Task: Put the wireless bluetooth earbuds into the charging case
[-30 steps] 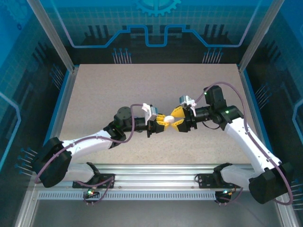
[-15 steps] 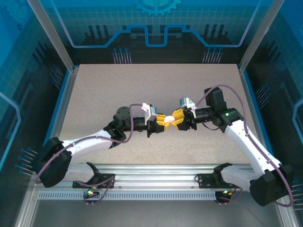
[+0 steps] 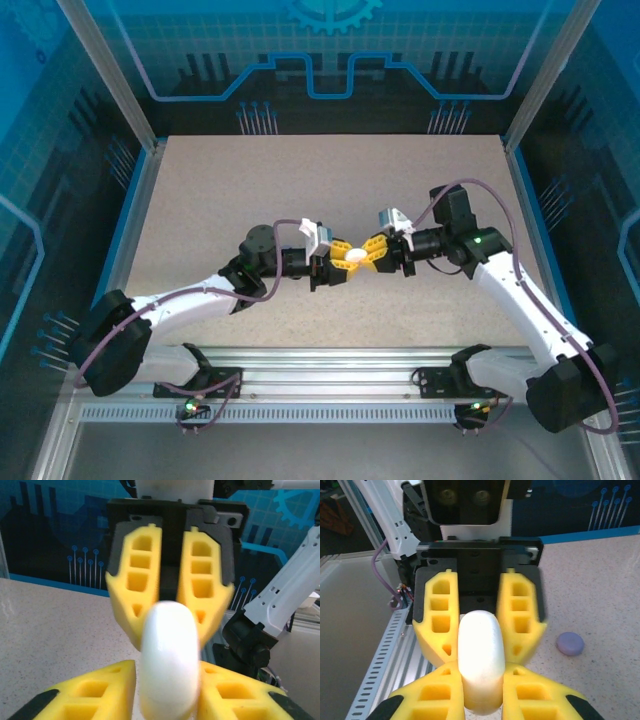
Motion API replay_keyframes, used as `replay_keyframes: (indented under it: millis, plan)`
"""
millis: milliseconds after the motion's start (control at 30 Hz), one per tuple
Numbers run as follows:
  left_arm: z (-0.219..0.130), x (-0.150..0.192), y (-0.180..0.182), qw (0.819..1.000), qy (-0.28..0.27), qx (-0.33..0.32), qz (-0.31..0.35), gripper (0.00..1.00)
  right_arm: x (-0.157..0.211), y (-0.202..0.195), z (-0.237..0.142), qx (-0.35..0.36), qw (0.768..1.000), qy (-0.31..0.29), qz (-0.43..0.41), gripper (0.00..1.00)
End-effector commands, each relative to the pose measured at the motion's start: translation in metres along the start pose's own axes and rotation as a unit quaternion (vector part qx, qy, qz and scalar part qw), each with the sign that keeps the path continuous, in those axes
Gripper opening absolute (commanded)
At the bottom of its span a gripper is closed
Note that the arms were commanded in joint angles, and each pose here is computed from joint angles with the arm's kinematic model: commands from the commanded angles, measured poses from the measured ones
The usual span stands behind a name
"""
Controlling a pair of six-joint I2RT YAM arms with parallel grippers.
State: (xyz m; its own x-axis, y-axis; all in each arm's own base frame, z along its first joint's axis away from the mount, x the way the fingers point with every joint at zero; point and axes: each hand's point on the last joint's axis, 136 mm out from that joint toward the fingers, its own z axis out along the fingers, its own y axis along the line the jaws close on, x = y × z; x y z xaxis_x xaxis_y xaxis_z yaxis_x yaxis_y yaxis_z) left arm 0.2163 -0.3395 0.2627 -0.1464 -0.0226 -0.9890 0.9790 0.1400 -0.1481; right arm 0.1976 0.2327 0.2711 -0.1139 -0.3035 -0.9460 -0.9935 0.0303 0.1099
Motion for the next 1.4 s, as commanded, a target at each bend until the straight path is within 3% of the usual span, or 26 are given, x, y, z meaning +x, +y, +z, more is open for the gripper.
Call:
replay_keyframes:
  millis: [0, 67, 133, 300, 433, 700, 867, 1033, 1367]
  plan:
    - [-0.002, -0.012, 0.008, 0.999, -0.013, -0.028, 0.020, 0.50, 0.005, 0.001, 0.003, -0.015, 0.999, 0.005, 0.033, 0.17]
    - [-0.009, -0.006, 0.014, 0.998, 0.000, -0.061, 0.023, 0.67, 0.014, -0.012, 0.005, 0.001, 0.998, 0.019, 0.066, 0.18]
    - [-0.017, 0.001, 0.018, 0.995, 0.020, -0.089, 0.027, 0.98, 0.024, -0.026, 0.009, 0.015, 0.993, 0.037, 0.112, 0.17]
    - [-0.055, 0.009, 0.036, 0.979, 0.059, -0.193, 0.036, 0.99, 0.050, -0.068, 0.023, 0.047, 0.964, 0.078, 0.251, 0.17]
    - [-0.099, 0.003, 0.063, 0.950, 0.062, -0.305, 0.004, 0.99, 0.072, -0.092, 0.043, 0.058, 0.938, 0.108, 0.324, 0.16]
    - [-0.191, 0.012, 0.125, 0.861, 0.065, -0.488, -0.127, 0.99, 0.116, -0.133, 0.077, 0.074, 0.876, 0.150, 0.453, 0.16]
    - [-0.218, 0.031, 0.146, 0.815, 0.084, -0.545, -0.177, 0.99, 0.137, -0.149, 0.092, 0.070, 0.842, 0.168, 0.508, 0.17]
    - [-0.236, 0.042, 0.159, 0.783, 0.086, -0.584, -0.195, 0.99, 0.160, -0.155, 0.096, 0.088, 0.816, 0.191, 0.539, 0.18]
    - [-0.253, 0.059, 0.173, 0.754, 0.103, -0.612, -0.216, 0.99, 0.193, -0.159, 0.100, 0.104, 0.781, 0.216, 0.577, 0.20]
